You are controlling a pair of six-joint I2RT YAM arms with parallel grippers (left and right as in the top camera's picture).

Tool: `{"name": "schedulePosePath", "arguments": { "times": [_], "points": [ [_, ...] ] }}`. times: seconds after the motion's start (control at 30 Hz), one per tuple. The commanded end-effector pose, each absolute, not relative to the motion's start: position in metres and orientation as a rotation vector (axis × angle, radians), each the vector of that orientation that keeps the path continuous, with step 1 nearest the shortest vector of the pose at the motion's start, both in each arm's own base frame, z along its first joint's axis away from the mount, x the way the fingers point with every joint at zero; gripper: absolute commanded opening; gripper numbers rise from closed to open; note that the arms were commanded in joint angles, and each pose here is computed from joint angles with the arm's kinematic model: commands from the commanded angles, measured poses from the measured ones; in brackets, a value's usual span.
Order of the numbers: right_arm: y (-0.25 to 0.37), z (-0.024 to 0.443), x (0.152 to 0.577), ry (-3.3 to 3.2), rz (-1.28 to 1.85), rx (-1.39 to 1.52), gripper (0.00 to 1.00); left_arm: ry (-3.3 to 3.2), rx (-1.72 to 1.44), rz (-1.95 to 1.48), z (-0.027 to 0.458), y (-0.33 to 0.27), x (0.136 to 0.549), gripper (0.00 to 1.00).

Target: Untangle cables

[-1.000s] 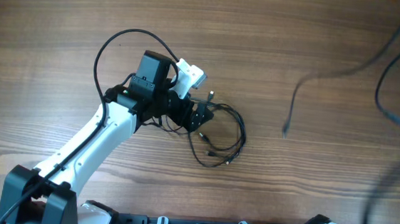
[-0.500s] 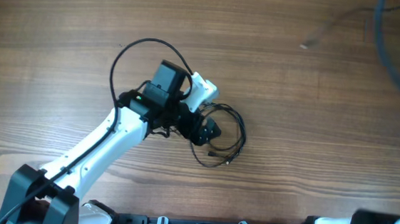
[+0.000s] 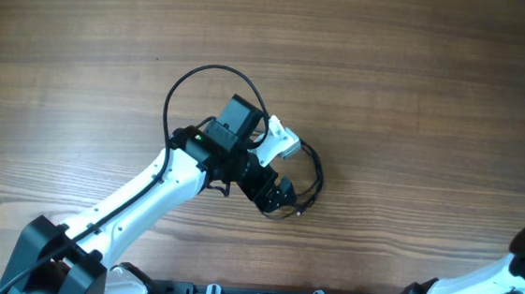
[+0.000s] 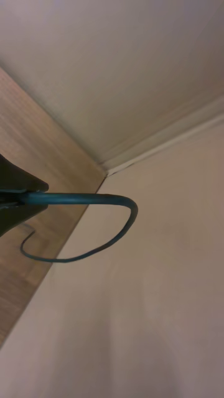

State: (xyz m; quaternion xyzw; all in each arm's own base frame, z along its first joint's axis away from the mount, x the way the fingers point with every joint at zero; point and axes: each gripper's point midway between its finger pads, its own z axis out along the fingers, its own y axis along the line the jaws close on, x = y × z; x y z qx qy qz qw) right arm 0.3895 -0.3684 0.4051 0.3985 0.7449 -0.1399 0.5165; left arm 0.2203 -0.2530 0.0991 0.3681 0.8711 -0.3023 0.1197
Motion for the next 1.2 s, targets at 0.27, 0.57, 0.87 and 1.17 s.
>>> {"name": "schedulePosePath", "arguments": {
  "times": [0.27,0.57,0.87,1.17],
  "points": [
    [-0.431,0.325,0.363,1.781,-0.071,1.214,0.1,2.547,1.083,-0.903,0.099,-0.256,0.217,0.96],
    [-0.419,0.263,0.344,1.883,-0.043,1.463,1.0,2.56,1.063,-0.908,0.099,-0.256,0.217,0.97],
    [-0.292,0.275,0.427,2.121,0.522,0.897,1.0,2.477,1.031,-0.917,0.108,-0.267,0.233,1.0],
    [-0.104,0.231,0.462,2.599,0.472,0.307,1.0,2.529,0.11,-0.985,0.134,-0.224,0.327,1.0]
  ]
}}
